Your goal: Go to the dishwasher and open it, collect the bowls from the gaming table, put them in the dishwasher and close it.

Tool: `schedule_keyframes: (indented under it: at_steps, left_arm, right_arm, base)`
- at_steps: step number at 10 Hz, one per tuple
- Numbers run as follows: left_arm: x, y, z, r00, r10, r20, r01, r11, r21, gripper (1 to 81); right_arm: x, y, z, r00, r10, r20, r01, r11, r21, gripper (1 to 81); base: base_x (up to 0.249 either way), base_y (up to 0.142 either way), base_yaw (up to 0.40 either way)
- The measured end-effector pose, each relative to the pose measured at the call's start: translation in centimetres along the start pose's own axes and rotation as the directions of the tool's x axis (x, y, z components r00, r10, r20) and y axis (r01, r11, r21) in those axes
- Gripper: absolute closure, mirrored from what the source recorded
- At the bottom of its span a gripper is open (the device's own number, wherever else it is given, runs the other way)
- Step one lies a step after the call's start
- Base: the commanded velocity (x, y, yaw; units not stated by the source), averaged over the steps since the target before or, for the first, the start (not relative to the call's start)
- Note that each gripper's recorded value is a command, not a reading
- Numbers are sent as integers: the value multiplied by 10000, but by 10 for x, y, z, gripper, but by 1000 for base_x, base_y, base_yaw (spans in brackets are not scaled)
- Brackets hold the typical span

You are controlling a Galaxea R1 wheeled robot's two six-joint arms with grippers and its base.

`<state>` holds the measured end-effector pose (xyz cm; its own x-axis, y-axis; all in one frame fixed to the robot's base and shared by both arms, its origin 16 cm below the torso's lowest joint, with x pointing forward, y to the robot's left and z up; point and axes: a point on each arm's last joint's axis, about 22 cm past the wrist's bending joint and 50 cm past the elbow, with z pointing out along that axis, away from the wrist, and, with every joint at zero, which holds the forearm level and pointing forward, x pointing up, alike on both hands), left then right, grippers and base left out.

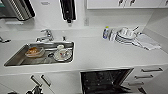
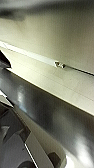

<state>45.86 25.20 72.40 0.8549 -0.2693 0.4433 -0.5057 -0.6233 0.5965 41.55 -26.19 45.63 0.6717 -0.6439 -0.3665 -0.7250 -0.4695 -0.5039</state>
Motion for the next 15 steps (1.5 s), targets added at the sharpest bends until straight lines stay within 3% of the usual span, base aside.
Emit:
schedule_keyframes:
  at_steps: [1,3,4,7,9,10,11,12,13,14,15]
  left_arm:
    - [-3,0,0,10000,-36,45,36,10000,-3,10]
    - [-1,1,2,10000,-23,3,23,10000,-45,10]
    - [-3,1,2,10000,-40,46,41,10000,-48,10]
    - [-22,5,8,9988,-350,357,357,9992,-181,10]
    - [-24,1,12,9984,-436,352,442,9989,-180,10]
    - [-30,-2,12,9975,-554,433,560,9984,-119,10]
    - [-40,-8,13,9956,-749,563,751,9972,-15,10]
    - [-55,-14,17,9919,-1009,767,1007,9949,69,10]
    - [-76,-20,21,9849,-1386,1038,1376,9903,166,10]
    - [-99,-28,25,9747,-1795,1335,1765,9837,339,10]
    - [-120,-44,31,9649,-2173,1476,2101,9757,629,10]
  right_arm:
    - [-9,6,4,10000,-14,96,14,10000,6,10]
    - [-45,51,15,9967,103,806,-29,9958,-918,10]
    - [-50,64,18,9965,175,819,-84,9939,-1102,10]
    - [-54,73,45,9981,140,603,-75,9943,-1062,10]
    - [-57,87,55,9983,218,534,-150,9921,-1245,10]
    - [-56,87,55,9988,75,481,-17,9928,-1196,10]
    - [-55,97,50,9981,-390,483,451,9901,-1326,10]
    - [-50,114,45,9961,-792,399,846,9835,-1597,10]
    - [-43,134,40,9918,-1233,334,1275,9724,-1955,10]
    - [-41,158,33,9810,-1888,442,1939,9515,-2389,10]
    - [-44,178,28,9607,-2695,671,2776,9232,-2659,10]
  base:
    - [-76,0,0]
    - [-76,0,0]
    - [-76,0,0]
    - [0,0,0]
    - [0,0,0]
    - [0,0,0]
    - [0,0,0]
    - [0,0,0]
    - [0,0,0]
    - [0,0,0]
    - [0,0,0]
